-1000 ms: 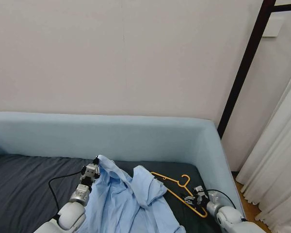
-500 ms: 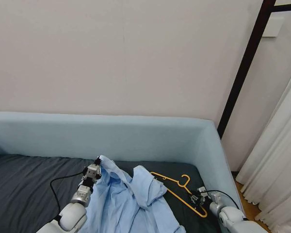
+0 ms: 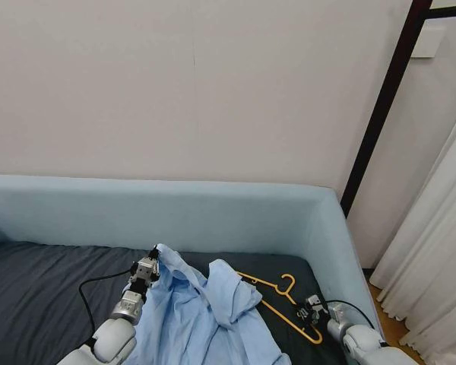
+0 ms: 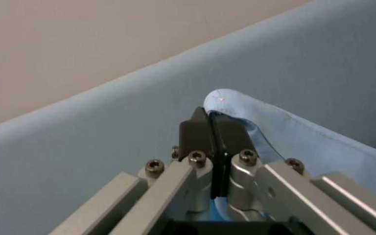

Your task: Pick up the clothes from the sofa and hang them on the clothes hanger.

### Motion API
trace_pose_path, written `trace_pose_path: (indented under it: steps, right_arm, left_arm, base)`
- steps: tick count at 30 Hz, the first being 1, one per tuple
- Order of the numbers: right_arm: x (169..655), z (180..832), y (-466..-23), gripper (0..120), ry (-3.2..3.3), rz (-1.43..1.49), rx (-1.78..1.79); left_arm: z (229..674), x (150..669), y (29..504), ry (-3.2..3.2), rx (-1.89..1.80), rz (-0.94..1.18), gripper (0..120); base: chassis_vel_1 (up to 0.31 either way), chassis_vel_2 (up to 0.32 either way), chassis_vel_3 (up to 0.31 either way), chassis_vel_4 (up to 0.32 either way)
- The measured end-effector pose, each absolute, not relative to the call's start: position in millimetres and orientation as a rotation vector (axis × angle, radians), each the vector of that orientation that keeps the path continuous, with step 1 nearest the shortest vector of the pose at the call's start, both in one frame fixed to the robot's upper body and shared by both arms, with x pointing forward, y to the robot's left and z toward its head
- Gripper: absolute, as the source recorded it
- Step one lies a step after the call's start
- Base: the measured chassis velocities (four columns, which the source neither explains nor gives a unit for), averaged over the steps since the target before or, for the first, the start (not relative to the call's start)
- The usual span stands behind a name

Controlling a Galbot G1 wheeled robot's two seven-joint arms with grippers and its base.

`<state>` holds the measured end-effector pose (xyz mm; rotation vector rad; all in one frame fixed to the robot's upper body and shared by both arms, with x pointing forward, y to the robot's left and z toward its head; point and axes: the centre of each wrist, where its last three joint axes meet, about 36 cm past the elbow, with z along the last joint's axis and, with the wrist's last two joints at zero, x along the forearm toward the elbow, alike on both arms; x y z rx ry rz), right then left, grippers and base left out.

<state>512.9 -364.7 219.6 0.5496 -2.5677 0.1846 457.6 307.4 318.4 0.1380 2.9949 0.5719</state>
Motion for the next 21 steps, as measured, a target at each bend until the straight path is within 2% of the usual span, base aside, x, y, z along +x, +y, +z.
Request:
trace_pose_path:
  steps: [7, 11, 16, 21]
  right_arm:
    - [500.8, 264.2, -342.6, 4, -2.777, 0.123, 0.445]
    - [474.1, 285.0, -334.9, 4, -2.871, 0.285, 0.508]
    - [427.2, 307.8, -316.6, 4, -2.946, 0.656, 0.726]
    - [404.7, 312.7, -305.4, 4, -2.972, 0.851, 0.878]
  left_arm:
    - [323.8, 460.4, 306.9, 3.012, 0.142, 0.561, 0]
    - [327.0, 461.4, 306.9, 3.027, 0.150, 0.572, 0]
    - [341.3, 462.5, 303.4, 3.068, 0.152, 0.533, 0]
    - [354.1, 458.5, 299.1, 3.096, 0.139, 0.529, 0]
  base:
    - [0.000, 0.000, 0.000, 0.000]
    - [0.000, 0.000, 0.000, 0.000]
    - [0.000, 0.000, 0.000, 0.000]
    - [0.000, 0.000, 0.000, 0.000]
